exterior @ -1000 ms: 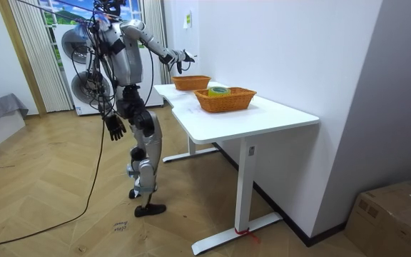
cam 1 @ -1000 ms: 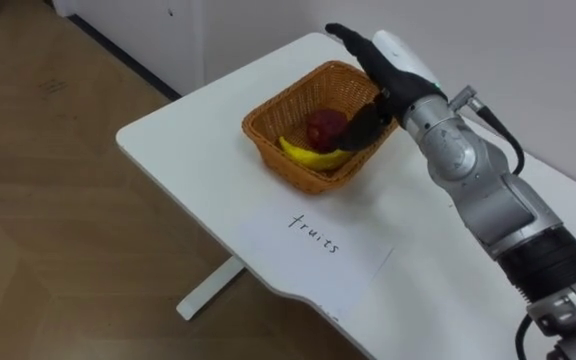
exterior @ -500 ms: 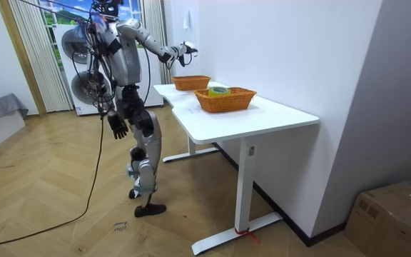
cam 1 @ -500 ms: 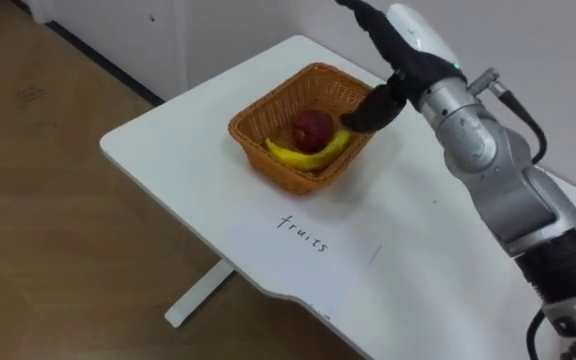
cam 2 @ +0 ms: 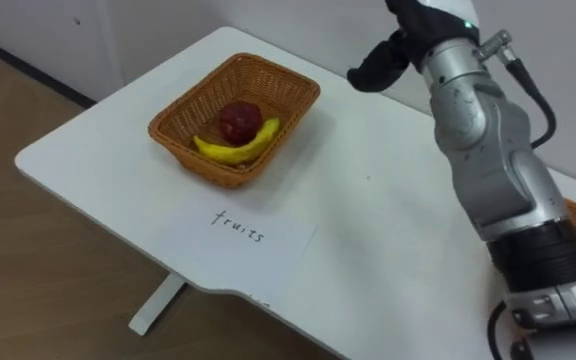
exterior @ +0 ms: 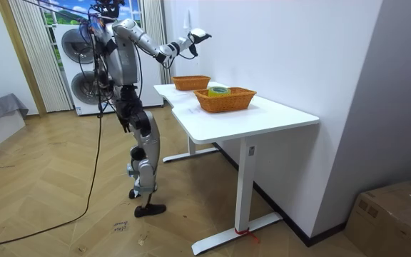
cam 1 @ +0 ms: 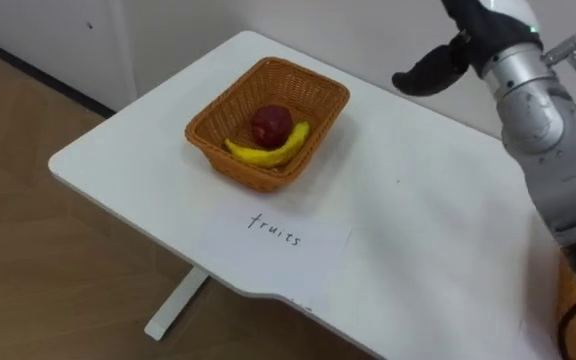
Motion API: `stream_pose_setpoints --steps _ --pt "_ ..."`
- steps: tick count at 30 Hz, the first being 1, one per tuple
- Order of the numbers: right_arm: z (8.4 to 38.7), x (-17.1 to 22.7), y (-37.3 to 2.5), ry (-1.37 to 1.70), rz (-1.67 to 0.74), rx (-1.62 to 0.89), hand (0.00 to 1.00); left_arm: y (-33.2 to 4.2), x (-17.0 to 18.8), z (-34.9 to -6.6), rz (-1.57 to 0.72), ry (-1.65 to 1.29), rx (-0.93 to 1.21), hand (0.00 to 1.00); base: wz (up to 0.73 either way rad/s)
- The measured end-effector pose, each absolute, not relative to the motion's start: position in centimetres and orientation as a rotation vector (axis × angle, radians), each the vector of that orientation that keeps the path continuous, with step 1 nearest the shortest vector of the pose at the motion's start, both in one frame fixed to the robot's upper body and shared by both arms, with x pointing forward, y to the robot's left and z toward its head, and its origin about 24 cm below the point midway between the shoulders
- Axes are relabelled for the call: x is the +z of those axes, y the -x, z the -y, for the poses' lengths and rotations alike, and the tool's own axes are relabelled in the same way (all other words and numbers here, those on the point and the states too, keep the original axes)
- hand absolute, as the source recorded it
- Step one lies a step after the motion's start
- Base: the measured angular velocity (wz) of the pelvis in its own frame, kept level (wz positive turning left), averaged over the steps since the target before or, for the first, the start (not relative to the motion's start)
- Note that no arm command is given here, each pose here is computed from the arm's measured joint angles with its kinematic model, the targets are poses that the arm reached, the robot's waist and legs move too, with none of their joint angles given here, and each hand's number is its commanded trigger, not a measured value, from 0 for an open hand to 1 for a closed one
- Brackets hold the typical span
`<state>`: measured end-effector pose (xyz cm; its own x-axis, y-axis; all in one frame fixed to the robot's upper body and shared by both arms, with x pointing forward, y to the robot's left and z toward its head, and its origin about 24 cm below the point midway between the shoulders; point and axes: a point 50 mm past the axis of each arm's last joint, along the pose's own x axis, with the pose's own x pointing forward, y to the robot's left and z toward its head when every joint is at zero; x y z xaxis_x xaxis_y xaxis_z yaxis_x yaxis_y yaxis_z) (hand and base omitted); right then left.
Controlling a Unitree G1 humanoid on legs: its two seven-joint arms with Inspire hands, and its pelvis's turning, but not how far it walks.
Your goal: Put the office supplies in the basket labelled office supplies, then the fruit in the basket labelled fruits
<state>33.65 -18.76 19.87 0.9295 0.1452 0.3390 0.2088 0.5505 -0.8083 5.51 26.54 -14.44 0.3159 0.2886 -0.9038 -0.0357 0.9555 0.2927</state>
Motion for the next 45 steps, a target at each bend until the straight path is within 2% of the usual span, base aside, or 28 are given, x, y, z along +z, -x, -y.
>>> stream_pose_setpoints --steps 8,15,20,30,36,41,45 --pt "20.1 22.9 -32.3 0.992 0.499 -0.13 0.0 -6.3 -14.3 -26.6 -1.198 -0.245 0.226 0.0 -0.17" --pt "21.0 23.0 -31.6 0.936 0.512 -0.168 0.0 -5.3 -14.6 -26.8 -1.239 -0.219 0.256 0.0 -0.17" --pt "23.3 24.3 -30.7 0.861 0.518 -0.206 0.0 -5.6 -14.6 -26.6 -1.224 -0.212 0.242 0.0 -0.21" --pt "25.6 24.7 -30.0 0.799 0.512 -0.313 0.0 -5.6 -14.6 -26.7 -1.207 -0.207 0.268 0.0 -0.26" --pt "29.9 25.6 -28.5 0.699 0.51 -0.514 0.0 -5.6 -14.5 -27.1 -1.204 -0.208 0.302 0.0 -0.06" --pt "33.5 22.8 -26.6 0.678 0.401 -0.675 0.0 -5.3 -14.6 -27.1 -1.214 -0.212 0.313 0.0 -0.16" --pt "35.1 20.6 -25.1 0.67 0.321 -0.741 0.0 -4.7 -14.7 -27.2 -1.227 -0.227 0.339 0.0 -0.27"
